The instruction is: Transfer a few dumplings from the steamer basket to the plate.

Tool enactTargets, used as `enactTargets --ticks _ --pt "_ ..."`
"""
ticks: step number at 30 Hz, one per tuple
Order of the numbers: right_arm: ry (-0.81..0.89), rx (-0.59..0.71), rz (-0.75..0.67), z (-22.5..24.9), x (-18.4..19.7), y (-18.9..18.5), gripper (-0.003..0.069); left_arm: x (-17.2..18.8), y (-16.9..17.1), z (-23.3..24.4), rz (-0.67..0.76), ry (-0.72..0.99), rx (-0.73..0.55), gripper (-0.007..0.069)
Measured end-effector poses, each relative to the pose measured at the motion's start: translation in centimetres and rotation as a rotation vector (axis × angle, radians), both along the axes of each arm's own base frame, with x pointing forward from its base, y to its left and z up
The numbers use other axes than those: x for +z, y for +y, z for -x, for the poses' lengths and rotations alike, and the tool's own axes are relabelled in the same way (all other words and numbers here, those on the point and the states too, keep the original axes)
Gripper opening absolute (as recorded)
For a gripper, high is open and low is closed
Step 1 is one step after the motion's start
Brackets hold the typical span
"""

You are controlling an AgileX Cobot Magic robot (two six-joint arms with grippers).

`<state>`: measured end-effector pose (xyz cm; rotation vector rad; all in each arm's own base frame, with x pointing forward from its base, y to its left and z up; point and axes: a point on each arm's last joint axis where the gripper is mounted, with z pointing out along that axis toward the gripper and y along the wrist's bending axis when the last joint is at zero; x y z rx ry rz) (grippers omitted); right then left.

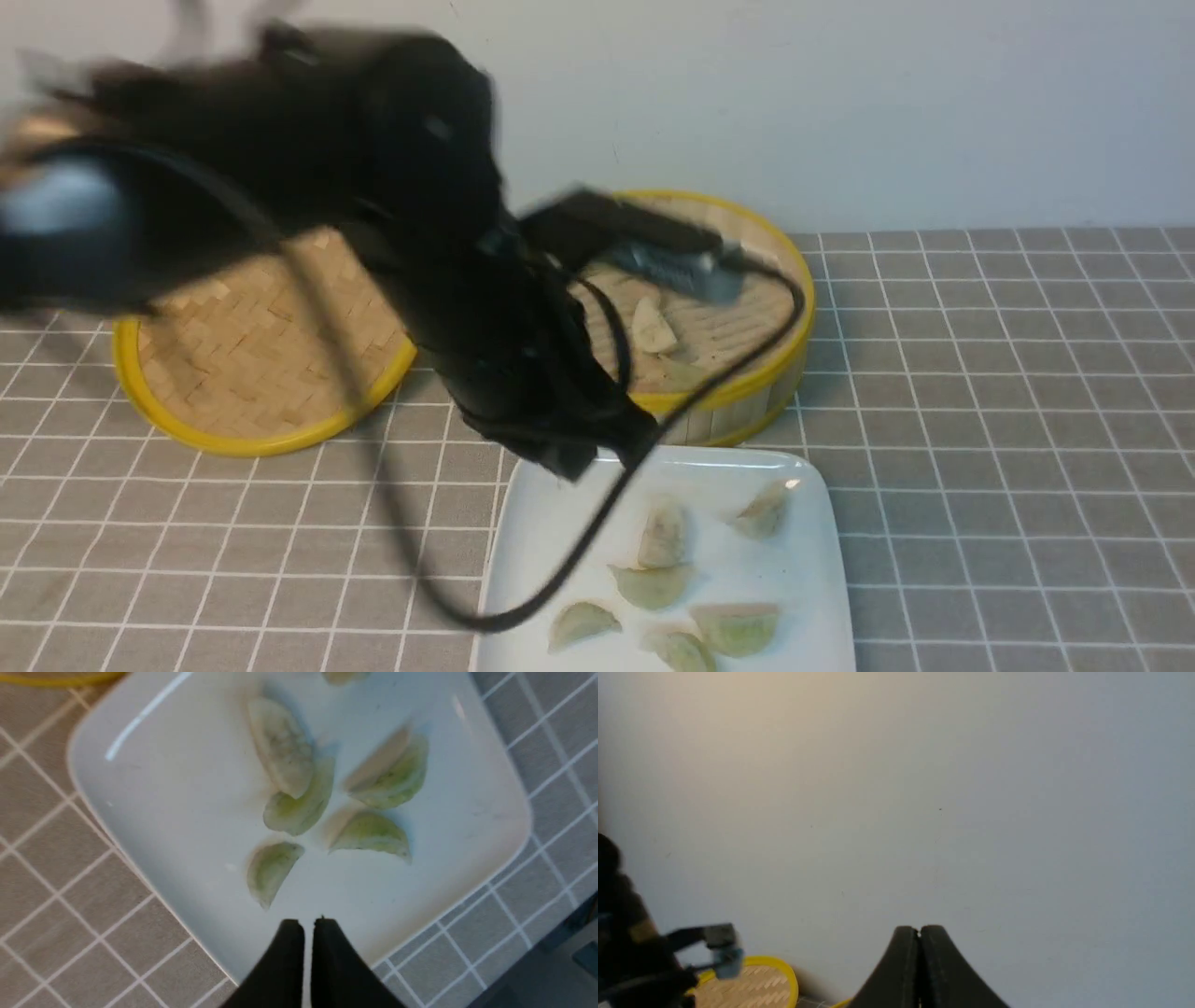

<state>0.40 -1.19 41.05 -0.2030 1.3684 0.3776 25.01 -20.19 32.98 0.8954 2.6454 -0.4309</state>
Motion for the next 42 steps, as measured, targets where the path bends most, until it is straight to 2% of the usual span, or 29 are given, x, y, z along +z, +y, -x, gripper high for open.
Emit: enactTargets --ticks 2,3,4,7,11,17,23,42 --pt "-0.009 0.0 -0.001 0.0 0.1 0.0 -0.0014 3.2 1.9 2.6 0.091 -0.115 0.015 -0.0005" --pt "-0.01 0.0 -0.001 0.0 0.1 0.0 -0.0014 3.4 2.1 2.9 0.099 -0.126 0.016 -0.0005" --pt "-0.014 0.001 -0.003 0.0 0.1 0.0 -0.0014 5.2 3.8 5.2 0.174 -0.224 0.029 -0.0005" --pt "-0.017 0.003 -0.007 0.0 0.2 0.0 -0.0014 6.7 6.5 8.7 0.277 -0.363 0.051 -0.0005" --pt "-0.018 0.003 -0.008 0.0 0.2 0.0 -0.0014 5.8 9.2 12.1 0.375 -0.492 0.084 -0.0005" --pt "-0.017 0.003 -0.01 0.0 0.2 0.0 -0.0014 2.1 11.6 14.6 0.488 -0.65 0.143 -0.0005" --pt "-0.017 0.003 -0.01 0.0 0.2 0.0 -0.0014 0.1 12.6 15.7 0.544 -0.726 0.173 -0.0005" --pt "-0.027 -0.002 0.015 0.0 0.2 0.0 -0.0014 0.1 12.7 15.8 0.555 -0.737 0.177 -0.0005"
